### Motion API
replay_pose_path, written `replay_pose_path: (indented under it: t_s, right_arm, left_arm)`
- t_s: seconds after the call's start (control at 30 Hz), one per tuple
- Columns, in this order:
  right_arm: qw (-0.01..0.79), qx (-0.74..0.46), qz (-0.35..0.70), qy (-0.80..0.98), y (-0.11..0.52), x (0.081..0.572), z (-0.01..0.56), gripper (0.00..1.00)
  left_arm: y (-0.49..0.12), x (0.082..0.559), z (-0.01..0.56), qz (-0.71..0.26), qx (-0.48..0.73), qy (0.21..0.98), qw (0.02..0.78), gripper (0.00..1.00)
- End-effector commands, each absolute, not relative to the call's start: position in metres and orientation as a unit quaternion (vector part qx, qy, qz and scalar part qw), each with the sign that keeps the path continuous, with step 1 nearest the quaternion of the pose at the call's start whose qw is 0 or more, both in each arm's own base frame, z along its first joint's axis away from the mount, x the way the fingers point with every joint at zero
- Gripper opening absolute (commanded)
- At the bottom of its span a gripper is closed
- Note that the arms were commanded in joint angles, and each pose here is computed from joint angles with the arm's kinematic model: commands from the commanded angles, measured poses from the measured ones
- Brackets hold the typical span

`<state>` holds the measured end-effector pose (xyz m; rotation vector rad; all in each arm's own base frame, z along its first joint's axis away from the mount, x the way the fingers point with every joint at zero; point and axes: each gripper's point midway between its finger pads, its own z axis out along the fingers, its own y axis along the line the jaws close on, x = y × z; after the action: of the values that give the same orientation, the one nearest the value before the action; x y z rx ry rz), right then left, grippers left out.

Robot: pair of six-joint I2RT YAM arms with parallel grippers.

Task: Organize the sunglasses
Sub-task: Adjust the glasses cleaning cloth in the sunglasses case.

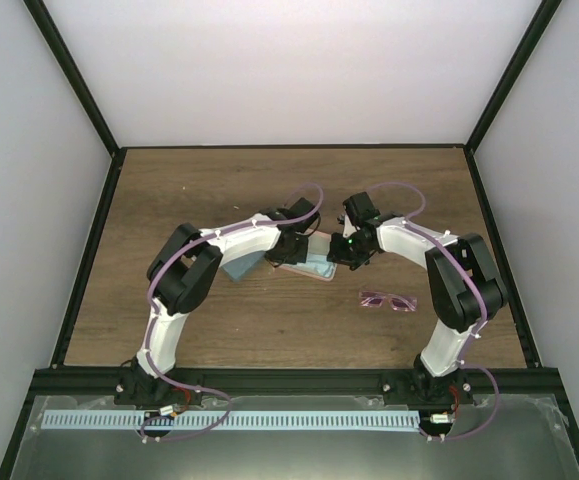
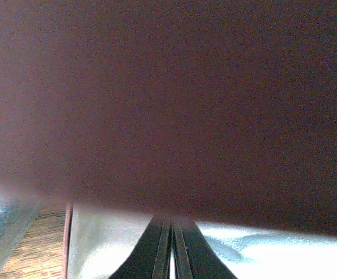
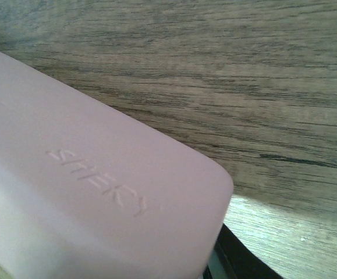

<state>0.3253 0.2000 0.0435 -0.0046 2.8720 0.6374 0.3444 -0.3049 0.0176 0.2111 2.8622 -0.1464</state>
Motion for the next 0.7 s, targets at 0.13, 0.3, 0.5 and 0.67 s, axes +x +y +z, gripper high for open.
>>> replay_pose_path:
  t_s: [0.13,0.3,0.5,0.67]
  right_arm:
    - [0.105,-0.009,0.221,0.969,0.207,0.329,0.046,0.24]
    - [0.104,-0.009,0.221,0.970,0.207,0.328,0.044,0.24]
    - [0.101,-0.010,0.218,0.971,0.206,0.326,0.042,0.24]
    - [0.098,-0.010,0.218,0.971,0.206,0.325,0.039,0.24]
  left_arm:
    - [-0.305,0.337,0.013,-0.049,0.082,0.988,0.123,0.04]
    - [-0.309,0.345,0.032,-0.051,0.082,0.985,0.140,0.04]
    - [-0.303,0.346,0.037,-0.036,0.082,0.985,0.148,0.04]
    - [-0.301,0.347,0.040,-0.032,0.081,0.985,0.151,0.04]
